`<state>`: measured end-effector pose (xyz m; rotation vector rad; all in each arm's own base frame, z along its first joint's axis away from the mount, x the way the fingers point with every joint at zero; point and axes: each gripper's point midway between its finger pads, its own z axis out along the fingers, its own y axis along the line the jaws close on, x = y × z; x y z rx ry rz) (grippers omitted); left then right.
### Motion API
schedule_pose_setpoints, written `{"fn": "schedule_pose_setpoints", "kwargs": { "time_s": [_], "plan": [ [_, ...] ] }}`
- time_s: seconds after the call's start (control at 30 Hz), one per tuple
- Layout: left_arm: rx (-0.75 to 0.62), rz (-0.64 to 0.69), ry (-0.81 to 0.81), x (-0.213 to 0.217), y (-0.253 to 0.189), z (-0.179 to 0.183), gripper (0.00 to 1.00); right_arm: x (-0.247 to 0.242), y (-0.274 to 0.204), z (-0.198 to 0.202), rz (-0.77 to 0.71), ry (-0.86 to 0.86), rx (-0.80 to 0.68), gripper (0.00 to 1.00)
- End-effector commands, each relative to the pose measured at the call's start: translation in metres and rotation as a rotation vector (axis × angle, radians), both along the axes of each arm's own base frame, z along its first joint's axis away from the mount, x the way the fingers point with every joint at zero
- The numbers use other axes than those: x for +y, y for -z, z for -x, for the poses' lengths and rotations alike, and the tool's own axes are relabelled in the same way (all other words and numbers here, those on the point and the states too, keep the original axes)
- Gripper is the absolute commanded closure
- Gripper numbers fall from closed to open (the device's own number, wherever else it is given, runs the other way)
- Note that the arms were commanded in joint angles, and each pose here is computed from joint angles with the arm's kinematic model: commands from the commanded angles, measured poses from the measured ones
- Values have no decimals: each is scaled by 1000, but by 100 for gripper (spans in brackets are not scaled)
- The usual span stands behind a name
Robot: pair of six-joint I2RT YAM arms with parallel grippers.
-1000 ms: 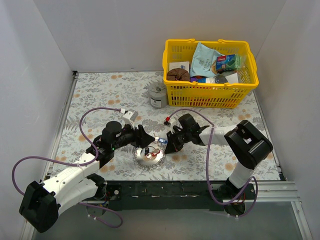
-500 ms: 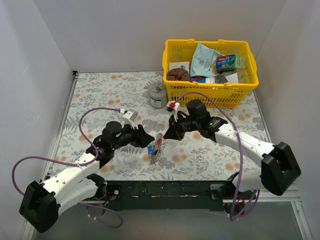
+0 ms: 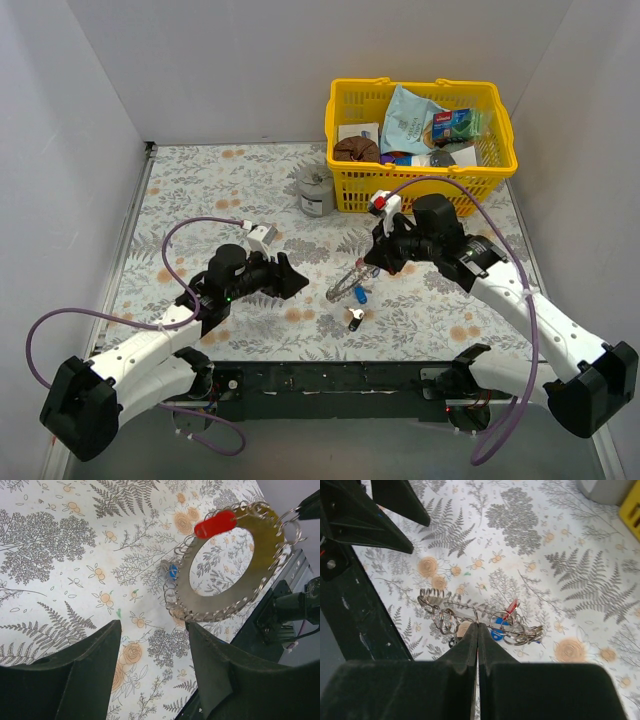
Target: Put the keys on the keyring
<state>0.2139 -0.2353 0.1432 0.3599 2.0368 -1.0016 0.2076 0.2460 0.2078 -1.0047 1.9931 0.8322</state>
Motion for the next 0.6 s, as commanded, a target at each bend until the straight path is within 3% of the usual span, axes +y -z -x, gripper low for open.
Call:
{"fn": "schedule_pose_setpoints", "kwargs": {
  "time_s": [0.0, 0.3, 0.57],
  "plan": [
    [-24, -1, 4, 0, 0, -2, 44, -27, -34, -15, 54, 101, -156, 99],
    [-21, -14, 5, 1, 2, -2, 44, -26, -9, -33, 159, 50, -191, 99],
    [-22, -6, -4, 1, 1, -3, 44, 32, 17, -60, 67, -96, -106, 99]
  ]
}}
